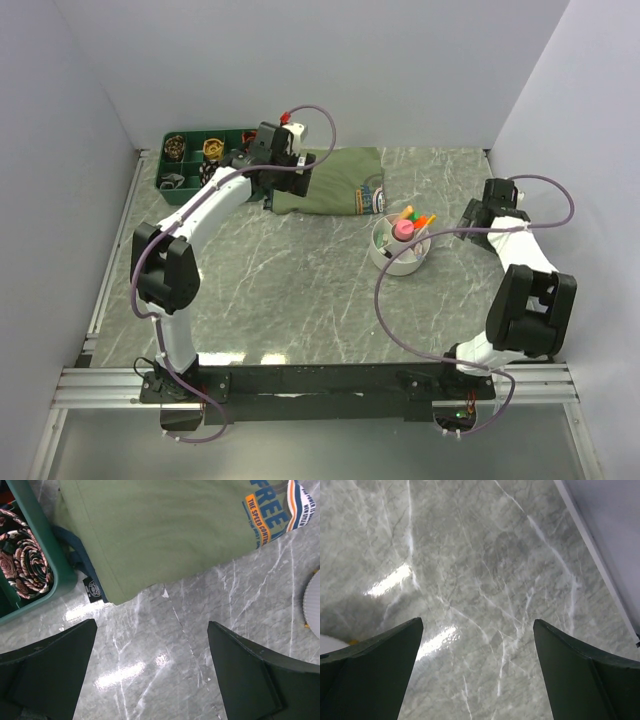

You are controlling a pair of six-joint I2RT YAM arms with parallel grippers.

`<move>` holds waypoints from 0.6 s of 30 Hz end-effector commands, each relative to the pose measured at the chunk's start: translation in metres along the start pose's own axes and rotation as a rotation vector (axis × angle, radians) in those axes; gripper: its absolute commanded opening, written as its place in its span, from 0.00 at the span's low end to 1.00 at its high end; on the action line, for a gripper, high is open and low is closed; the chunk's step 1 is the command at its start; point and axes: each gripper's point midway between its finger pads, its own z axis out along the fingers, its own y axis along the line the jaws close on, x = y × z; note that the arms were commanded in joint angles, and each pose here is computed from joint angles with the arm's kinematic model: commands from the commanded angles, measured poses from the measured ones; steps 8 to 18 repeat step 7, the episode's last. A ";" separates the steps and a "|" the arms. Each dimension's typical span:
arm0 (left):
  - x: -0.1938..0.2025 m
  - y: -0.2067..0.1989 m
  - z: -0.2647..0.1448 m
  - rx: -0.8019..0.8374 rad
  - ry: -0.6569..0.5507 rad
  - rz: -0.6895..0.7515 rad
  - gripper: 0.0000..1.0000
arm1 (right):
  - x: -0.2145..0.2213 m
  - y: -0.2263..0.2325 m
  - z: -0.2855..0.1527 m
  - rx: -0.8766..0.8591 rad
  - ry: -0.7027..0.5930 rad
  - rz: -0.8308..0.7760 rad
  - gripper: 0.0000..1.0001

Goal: Sort the stationery into containers
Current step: Reset both arms

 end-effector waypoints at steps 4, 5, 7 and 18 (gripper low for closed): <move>-0.017 0.007 -0.015 -0.040 -0.069 0.025 0.99 | -0.028 0.011 -0.032 -0.130 -0.105 0.033 1.00; -0.017 0.008 -0.015 -0.042 -0.069 0.024 0.99 | -0.032 0.012 -0.034 -0.132 -0.112 0.039 1.00; -0.017 0.009 -0.014 -0.045 -0.069 0.023 0.99 | -0.034 0.011 -0.035 -0.126 -0.116 0.051 1.00; -0.017 0.009 -0.014 -0.045 -0.069 0.023 0.99 | -0.034 0.011 -0.035 -0.126 -0.116 0.051 1.00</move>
